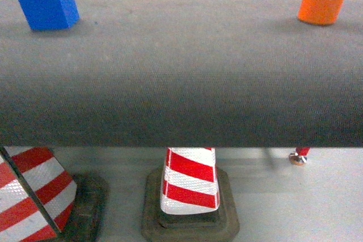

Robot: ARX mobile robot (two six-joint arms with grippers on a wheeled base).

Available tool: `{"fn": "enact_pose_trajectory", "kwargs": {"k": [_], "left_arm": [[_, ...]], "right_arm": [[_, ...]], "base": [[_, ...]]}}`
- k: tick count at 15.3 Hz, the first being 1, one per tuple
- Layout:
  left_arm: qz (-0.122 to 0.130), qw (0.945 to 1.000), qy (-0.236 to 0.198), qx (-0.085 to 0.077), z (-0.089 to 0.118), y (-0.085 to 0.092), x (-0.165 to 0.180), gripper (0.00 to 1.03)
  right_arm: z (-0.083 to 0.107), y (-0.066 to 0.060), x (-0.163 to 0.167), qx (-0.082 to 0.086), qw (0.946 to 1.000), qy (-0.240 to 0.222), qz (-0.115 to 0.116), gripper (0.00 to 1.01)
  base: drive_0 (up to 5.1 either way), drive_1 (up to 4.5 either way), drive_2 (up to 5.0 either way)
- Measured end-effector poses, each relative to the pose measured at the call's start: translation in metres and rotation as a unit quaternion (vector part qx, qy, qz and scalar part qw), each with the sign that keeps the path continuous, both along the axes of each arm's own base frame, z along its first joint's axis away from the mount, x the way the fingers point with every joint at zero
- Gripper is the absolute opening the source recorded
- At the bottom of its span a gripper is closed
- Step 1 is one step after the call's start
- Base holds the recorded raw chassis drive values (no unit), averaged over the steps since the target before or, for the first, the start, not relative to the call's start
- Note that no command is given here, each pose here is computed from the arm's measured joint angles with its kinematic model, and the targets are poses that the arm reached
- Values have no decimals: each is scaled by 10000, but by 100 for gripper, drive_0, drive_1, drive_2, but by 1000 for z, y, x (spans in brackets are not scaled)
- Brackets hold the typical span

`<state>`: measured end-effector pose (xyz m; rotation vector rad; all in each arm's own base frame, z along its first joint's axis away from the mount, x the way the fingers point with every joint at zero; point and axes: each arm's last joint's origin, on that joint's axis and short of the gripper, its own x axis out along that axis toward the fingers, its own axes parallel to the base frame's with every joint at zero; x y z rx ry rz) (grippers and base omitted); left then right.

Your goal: Sort blue parts and orange caps into right shelf containers

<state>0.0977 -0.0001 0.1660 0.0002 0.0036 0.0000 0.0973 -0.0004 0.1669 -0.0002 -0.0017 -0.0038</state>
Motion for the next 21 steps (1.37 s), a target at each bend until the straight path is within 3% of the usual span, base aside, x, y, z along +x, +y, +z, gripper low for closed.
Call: {"fn": "enact_pose_trajectory", "kwargs": {"k": [21], "left_arm": [[-2,10000,-2,0,0,0,0,98]], "right_arm": [[0,0,0,2,10000,-6,-4,98]], "base": [[0,0,0]]}}
